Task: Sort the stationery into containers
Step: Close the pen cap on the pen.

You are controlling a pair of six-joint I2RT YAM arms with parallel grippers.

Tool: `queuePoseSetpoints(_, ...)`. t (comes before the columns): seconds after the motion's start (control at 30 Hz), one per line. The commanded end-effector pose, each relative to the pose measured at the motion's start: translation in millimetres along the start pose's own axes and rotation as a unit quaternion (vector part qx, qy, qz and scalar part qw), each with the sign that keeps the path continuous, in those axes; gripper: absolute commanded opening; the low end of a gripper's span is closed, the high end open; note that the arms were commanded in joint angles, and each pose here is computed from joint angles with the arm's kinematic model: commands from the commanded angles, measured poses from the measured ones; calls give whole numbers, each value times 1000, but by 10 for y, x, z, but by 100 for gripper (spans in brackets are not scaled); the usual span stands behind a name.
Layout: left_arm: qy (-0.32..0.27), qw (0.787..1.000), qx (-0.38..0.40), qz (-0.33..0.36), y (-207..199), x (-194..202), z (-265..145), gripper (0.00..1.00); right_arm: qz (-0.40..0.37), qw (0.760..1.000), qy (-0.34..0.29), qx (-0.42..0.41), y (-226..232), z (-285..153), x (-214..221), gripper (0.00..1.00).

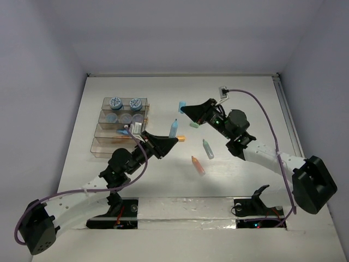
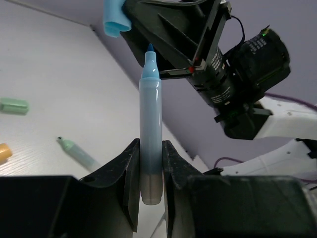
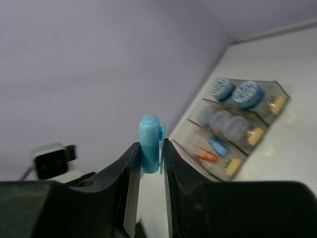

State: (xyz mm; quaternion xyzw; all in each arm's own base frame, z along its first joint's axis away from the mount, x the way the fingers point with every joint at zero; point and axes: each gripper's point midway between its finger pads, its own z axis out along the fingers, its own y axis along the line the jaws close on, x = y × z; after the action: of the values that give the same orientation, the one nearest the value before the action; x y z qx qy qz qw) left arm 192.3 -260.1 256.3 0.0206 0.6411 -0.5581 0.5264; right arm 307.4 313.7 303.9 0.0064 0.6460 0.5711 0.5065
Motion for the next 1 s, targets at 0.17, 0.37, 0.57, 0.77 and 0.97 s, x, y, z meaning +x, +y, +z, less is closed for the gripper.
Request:
queuePoseSetpoints(0.17,-34,993,96,-55,-401,-301,0,0,42,975,-44,-212,979,-200,-327,0)
queuePoseSetpoints(0.37,-46,992,110,-45,-461,-393,-14,0,50,966,-17,-251,1022,-152,-203,0)
queuePoseSetpoints(0.57,-45,992,115,-39,-489,-422,-15,0,45,967,-14,-251,1016,-134,-190,0)
queuePoseSetpoints(0.77,-50,991,115,-38,-498,-446,-20,0,45,966,-12,-255,1031,-150,-183,0)
queuePoseSetpoints(0.97,-53,991,117,-31,-522,-477,-16,0,45,966,-5,-254,1008,-148,-148,0)
